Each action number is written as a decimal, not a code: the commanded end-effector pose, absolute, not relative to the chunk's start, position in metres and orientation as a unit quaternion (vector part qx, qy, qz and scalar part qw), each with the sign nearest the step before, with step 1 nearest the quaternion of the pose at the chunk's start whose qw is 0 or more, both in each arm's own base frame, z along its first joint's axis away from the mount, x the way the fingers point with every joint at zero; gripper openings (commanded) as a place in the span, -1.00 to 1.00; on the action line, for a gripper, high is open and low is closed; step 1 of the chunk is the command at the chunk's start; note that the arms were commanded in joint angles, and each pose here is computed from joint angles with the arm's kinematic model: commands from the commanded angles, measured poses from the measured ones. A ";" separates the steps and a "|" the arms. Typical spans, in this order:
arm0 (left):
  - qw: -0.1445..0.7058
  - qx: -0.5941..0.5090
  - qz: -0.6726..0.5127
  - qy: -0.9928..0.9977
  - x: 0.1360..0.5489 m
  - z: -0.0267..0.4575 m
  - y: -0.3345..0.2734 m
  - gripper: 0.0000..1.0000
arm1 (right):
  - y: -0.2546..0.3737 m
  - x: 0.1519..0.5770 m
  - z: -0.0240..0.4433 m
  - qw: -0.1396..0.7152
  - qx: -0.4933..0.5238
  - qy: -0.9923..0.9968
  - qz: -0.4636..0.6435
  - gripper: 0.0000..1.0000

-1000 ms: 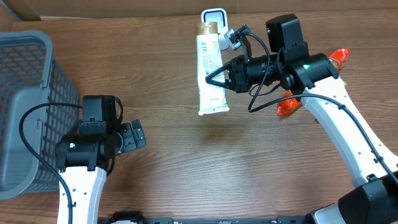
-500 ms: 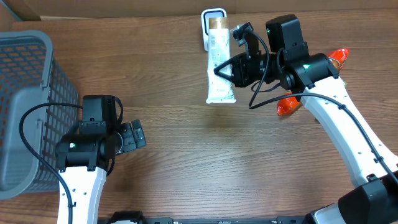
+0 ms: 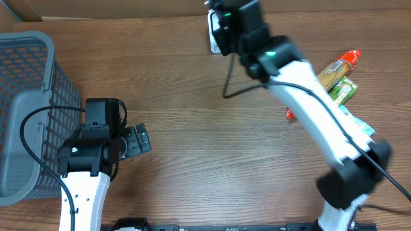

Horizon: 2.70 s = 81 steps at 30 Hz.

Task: Scan the item barcode
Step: 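Hold the white tube in front of the white scanner, then carry the white tube right and release it beside the wipes pack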

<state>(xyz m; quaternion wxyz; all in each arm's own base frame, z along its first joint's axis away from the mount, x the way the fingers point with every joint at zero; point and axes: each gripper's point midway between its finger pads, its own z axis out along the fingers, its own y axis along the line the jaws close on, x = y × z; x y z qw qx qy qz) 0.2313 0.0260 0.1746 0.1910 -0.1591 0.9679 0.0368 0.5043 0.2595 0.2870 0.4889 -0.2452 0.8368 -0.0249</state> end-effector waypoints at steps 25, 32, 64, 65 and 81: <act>0.193 -0.165 0.042 0.966 0.232 0.175 0.028 0.99 | 0.204 0.636 0.148 0.460 -0.371 0.735 -0.333 -0.93; 0.193 -0.165 0.042 0.966 0.232 0.175 0.028 0.99 | 0.203 0.636 0.146 0.447 -0.393 0.726 -0.345 -0.93; 0.193 -0.165 0.042 0.966 0.232 0.175 0.028 0.99 | 0.243 0.452 0.233 0.303 -0.121 0.935 0.135 -0.93; 0.193 -0.165 0.042 0.966 0.232 0.175 0.028 0.99 | 0.230 0.450 0.228 0.281 -0.064 0.947 0.140 -0.93; 0.193 -0.165 0.042 0.966 0.232 0.175 0.028 0.99 | -0.013 0.412 0.133 0.086 0.495 0.864 0.030 -0.93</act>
